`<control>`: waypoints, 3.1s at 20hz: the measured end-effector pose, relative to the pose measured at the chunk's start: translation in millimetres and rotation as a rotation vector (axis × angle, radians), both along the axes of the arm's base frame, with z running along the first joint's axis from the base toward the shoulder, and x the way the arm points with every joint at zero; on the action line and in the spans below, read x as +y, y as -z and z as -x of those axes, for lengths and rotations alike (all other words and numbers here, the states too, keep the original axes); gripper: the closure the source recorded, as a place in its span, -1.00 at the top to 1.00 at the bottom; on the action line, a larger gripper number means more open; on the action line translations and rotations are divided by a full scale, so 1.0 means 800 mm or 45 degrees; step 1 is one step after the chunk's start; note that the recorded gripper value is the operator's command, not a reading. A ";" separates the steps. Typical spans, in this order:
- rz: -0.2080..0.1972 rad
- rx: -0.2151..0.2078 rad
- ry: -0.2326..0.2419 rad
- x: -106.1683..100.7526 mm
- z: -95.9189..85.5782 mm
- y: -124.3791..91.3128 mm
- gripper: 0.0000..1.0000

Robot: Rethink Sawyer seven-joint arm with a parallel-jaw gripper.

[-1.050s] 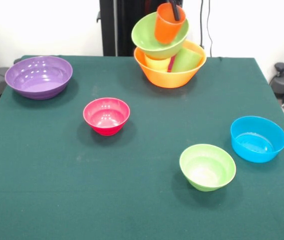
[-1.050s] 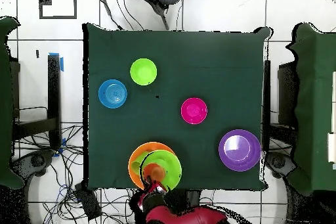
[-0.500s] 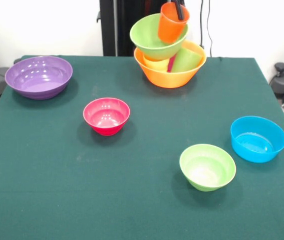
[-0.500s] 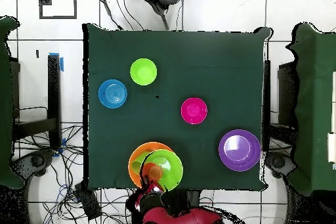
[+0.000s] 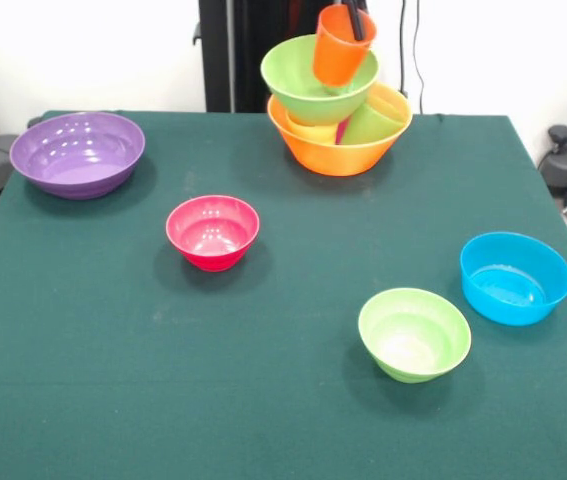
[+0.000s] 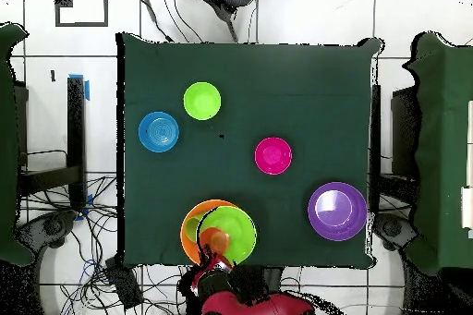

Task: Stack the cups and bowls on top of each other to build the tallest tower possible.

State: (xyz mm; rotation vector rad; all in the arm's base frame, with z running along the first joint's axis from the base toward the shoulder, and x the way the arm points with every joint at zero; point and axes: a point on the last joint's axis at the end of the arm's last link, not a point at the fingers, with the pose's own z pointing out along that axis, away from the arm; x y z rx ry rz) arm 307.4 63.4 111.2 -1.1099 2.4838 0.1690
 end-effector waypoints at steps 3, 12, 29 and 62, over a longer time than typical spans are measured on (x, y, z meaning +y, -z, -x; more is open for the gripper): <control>0.003 0.000 0.000 -0.001 0.001 0.000 1.00; 0.015 0.000 -0.001 -0.006 0.003 0.001 1.00; 0.045 -0.036 -0.006 -0.010 -0.003 -0.006 1.00; 0.099 -0.186 0.245 -0.148 -0.138 -0.108 1.00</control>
